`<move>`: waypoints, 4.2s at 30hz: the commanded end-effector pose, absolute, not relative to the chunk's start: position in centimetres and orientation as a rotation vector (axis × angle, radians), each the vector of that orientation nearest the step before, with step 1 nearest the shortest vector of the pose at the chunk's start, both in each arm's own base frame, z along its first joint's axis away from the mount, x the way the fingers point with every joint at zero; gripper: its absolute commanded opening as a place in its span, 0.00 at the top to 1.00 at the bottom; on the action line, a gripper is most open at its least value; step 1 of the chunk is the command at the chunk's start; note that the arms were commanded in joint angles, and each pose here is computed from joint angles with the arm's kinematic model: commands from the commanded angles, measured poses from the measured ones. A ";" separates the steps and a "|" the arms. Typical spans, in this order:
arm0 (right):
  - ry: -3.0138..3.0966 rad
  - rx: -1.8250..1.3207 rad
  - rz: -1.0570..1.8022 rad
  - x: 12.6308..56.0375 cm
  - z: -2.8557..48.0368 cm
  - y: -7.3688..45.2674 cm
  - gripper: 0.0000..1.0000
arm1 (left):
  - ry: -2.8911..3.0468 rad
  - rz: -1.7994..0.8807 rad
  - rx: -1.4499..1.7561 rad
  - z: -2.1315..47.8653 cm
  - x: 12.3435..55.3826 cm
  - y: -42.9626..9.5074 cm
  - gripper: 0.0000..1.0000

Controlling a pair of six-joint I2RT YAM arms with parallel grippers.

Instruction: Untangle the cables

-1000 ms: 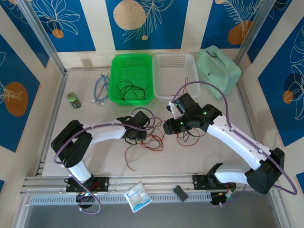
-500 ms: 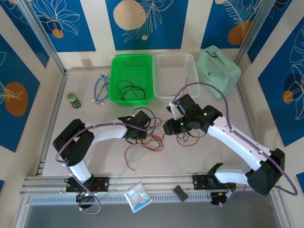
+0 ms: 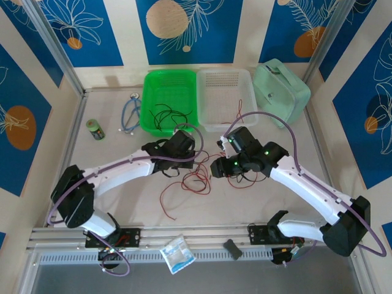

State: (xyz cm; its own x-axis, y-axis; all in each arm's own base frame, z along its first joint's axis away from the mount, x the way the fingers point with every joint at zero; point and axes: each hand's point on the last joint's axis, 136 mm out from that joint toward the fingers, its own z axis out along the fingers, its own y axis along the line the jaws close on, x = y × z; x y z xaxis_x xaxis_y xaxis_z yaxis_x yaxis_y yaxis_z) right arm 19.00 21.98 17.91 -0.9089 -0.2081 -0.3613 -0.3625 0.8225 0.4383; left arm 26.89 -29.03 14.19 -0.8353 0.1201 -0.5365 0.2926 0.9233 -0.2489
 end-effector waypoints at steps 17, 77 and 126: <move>2.612 -0.236 0.921 18.4 18.4 22.1 0.45 | 2.336 -0.534 0.411 26.7 25.3 -28.0 0.98; 2.086 -0.870 0.636 21.0 12.6 28.5 1.00 | 1.982 -0.247 0.351 43.1 29.6 -23.2 0.97; 2.146 -0.341 0.665 18.3 22.0 17.8 0.12 | 1.539 -0.445 0.419 55.5 34.7 -30.1 0.96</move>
State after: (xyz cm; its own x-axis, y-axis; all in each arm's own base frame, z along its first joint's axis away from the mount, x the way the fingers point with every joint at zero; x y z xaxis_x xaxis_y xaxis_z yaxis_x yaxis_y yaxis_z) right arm 18.55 20.45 23.02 -0.5686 -0.0951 -0.8171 -0.5713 0.7603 0.3091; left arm 33.89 -28.14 52.53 -0.1310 0.0577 -0.9897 0.4653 0.8851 -0.0100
